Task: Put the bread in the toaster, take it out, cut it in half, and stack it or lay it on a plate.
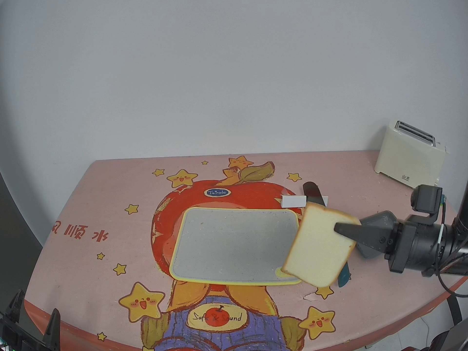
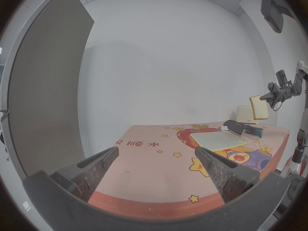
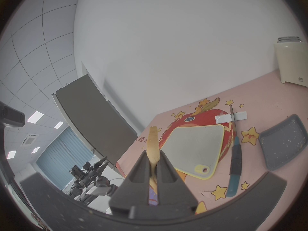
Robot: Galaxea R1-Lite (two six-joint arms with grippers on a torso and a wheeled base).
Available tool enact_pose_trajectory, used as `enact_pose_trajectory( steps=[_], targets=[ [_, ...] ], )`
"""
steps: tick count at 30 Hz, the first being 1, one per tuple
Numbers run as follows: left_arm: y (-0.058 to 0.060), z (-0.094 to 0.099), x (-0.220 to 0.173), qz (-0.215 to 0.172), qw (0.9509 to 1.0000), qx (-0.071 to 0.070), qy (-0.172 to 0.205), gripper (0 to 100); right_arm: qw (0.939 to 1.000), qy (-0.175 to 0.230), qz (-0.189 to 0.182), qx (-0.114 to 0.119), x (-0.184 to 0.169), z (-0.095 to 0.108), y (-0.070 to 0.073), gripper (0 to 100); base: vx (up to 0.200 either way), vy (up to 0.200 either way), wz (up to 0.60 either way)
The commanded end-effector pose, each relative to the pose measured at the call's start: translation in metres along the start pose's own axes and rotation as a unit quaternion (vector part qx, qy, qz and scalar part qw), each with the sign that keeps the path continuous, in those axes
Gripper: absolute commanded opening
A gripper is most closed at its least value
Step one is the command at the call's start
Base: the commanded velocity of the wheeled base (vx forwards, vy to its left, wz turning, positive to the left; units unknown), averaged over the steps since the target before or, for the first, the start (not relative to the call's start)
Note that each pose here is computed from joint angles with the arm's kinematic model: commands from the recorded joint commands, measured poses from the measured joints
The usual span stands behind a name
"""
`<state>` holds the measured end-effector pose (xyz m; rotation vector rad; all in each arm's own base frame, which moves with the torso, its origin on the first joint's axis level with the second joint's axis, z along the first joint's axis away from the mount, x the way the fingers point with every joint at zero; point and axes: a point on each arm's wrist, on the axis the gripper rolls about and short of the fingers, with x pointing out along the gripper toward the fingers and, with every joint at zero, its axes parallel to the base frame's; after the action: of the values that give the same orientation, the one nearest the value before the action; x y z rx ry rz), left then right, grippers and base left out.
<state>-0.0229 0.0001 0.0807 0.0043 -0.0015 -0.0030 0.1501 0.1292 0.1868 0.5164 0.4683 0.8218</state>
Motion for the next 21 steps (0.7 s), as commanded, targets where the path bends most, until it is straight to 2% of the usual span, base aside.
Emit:
enact_pose_trajectory(
  steps=[1, 14, 21],
  targets=[
    [0.0, -0.005, 0.0, 0.001, 1.0, 0.0, 0.003, 100, 0.9997, 0.006, -0.009, 0.023, 0.02, -0.007, -0.01, 0, 0.0, 0.2, 0.0],
    [0.0, -0.005, 0.0, 0.0, 1.0, -0.001, 0.003, 100, 0.9995, 0.003, -0.011, 0.029, 0.042, -0.021, -0.025, 0, 0.0, 0.2, 0.0],
    [0.0, -0.005, 0.0, 0.0, 1.0, -0.001, 0.003, 100, 0.9994, 0.0, -0.017, 0.031, 0.053, -0.025, -0.034, 0, 0.0, 0.0, 0.0]
  ],
)
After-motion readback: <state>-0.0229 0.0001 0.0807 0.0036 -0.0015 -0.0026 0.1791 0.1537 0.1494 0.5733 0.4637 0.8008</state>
